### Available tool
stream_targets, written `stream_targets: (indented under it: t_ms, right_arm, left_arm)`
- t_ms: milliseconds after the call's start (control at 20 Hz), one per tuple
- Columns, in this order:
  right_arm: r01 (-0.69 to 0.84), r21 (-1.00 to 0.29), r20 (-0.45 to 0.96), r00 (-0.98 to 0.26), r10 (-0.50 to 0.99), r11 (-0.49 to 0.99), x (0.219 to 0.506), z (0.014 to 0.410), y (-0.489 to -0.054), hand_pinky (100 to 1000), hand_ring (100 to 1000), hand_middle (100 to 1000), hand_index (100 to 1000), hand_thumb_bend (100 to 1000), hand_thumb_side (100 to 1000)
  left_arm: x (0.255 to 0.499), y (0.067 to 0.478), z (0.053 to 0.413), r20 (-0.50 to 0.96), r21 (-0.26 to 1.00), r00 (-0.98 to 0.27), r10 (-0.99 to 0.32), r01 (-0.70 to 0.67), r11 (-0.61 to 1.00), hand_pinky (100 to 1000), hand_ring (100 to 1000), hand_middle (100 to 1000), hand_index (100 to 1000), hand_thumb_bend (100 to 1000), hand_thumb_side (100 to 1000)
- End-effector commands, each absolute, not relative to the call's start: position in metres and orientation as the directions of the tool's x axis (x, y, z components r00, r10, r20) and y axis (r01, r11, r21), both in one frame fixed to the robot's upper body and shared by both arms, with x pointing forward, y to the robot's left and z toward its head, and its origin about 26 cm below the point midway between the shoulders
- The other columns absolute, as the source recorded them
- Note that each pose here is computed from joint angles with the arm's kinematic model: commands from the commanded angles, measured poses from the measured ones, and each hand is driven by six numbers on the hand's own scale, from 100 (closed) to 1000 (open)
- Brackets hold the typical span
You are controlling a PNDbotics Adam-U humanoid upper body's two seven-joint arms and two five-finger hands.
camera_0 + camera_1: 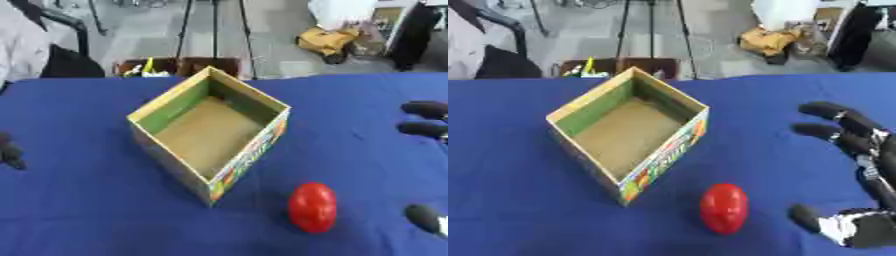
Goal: Pick up objects on the table and place them in the box.
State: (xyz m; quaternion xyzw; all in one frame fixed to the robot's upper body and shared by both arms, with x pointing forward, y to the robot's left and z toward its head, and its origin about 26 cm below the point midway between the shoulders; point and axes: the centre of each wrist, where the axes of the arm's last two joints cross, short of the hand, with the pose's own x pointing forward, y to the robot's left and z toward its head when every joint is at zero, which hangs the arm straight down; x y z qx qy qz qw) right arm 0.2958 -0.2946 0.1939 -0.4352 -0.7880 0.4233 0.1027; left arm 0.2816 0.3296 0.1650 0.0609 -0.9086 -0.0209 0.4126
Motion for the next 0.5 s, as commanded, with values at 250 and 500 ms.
stream_targets:
  t_ms: [250,500]
  right_arm:
    - [0.652,-0.753,-0.338,-0.499,0.798,0.089,0.2938,0.1959,-0.2891,916,939,890,816,586,1000]
    - [0.642,-0.765,-0.348,-0.483,0.803,0.055,0.2939,0.1947,-0.287,915,937,891,821,605,1000]
  left_arm:
    - [0.2795,0.3291,0.1731,0.726,0.108,-0.673,-0.139,-0.088,0.99,415,489,525,746,100,915]
    - [0.2799,0.3285,0.1737,0.725,0.109,-0.675,-0.137,-0.084,0.991,415,490,525,746,100,917]
